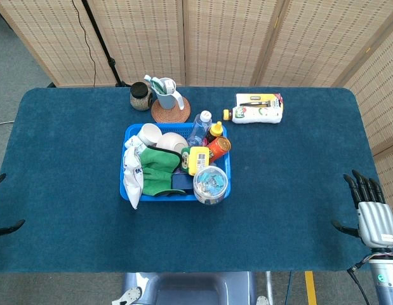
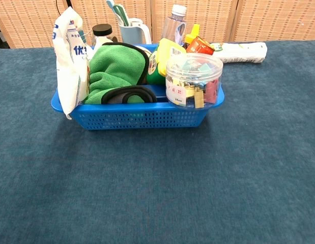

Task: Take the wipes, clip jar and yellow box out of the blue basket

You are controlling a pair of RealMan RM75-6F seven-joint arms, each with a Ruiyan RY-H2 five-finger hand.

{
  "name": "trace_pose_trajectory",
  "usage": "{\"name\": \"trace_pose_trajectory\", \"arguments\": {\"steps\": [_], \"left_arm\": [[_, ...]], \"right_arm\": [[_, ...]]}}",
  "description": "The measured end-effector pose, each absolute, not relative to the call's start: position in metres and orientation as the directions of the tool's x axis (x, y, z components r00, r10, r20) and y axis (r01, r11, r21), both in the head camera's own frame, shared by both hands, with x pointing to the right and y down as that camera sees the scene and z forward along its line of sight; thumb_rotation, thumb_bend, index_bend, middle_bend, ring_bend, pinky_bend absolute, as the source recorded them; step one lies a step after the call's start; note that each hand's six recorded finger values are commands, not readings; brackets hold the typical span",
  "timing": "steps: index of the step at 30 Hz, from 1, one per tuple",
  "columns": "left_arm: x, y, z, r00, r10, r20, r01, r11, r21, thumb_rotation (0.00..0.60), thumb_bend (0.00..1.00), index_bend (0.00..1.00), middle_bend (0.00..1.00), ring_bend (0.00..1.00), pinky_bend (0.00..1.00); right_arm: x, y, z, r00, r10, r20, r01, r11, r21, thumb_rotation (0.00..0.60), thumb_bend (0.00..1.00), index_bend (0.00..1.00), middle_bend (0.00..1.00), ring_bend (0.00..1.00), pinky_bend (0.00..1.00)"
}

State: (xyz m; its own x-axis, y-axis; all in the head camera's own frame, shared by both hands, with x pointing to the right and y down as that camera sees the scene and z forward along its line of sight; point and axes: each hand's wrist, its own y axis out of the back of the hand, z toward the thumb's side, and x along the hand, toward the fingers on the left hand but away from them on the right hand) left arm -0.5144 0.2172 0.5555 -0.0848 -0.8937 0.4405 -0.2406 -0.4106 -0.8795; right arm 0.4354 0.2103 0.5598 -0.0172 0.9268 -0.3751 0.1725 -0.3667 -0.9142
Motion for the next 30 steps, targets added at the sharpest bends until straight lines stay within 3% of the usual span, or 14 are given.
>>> {"name": "trace_pose_trajectory", "arguments": {"steps": [9, 14, 21, 26, 30], "left_arm": [[-0.513, 0.215, 0.556, -0.074, -0.897, 0.435, -0.243, -0.407, -0.88, 0.6, 0.08, 0.0, 0.0, 0.0, 0.0], [-0.499, 0.199, 0.552, -0.005, -0.919, 0.395, -0.243, -0.382, -0.892, 0.6, 0.08, 0.0, 0.0, 0.0, 0.0], [-0.45, 0.164, 0.544, 0.218, -0.928, 0.302, -0.164, -0.34, -0.926, 0.6, 0.08, 0.0, 0.0, 0.0, 0.0], [-0.404, 0.139, 0.544, 0.426, -0.875, 0.23, -0.027, -0.267, -0.963, 0.6, 0.08, 0.0, 0.0, 0.0, 0.0], [-0.381, 0.125, 0.549, 0.534, -0.824, 0.192, 0.063, -0.187, -0.98, 0.6, 0.08, 0.0, 0.0, 0.0, 0.0]], "right_arm": [[0.435, 0.212, 0.561, -0.019, 0.918, -0.397, 0.189, -0.386, -0.903, 0.6, 0.0, 0.0, 0.0, 0.0, 0.0], [0.434, 0.211, 0.56, -0.019, 0.918, -0.397, 0.202, -0.386, -0.9, 0.6, 0.0, 0.0, 0.0, 0.0, 0.0], [0.435, 0.211, 0.561, -0.022, 0.914, -0.405, 0.208, -0.392, -0.896, 0.6, 0.0, 0.0, 0.0, 0.0, 0.0], [0.438, 0.211, 0.561, -0.029, 0.912, -0.409, 0.208, -0.395, -0.895, 0.6, 0.0, 0.0, 0.0, 0.0, 0.0], [0.44, 0.211, 0.56, -0.037, 0.911, -0.411, 0.212, -0.395, -0.894, 0.6, 0.0, 0.0, 0.0, 0.0, 0.0]]}}
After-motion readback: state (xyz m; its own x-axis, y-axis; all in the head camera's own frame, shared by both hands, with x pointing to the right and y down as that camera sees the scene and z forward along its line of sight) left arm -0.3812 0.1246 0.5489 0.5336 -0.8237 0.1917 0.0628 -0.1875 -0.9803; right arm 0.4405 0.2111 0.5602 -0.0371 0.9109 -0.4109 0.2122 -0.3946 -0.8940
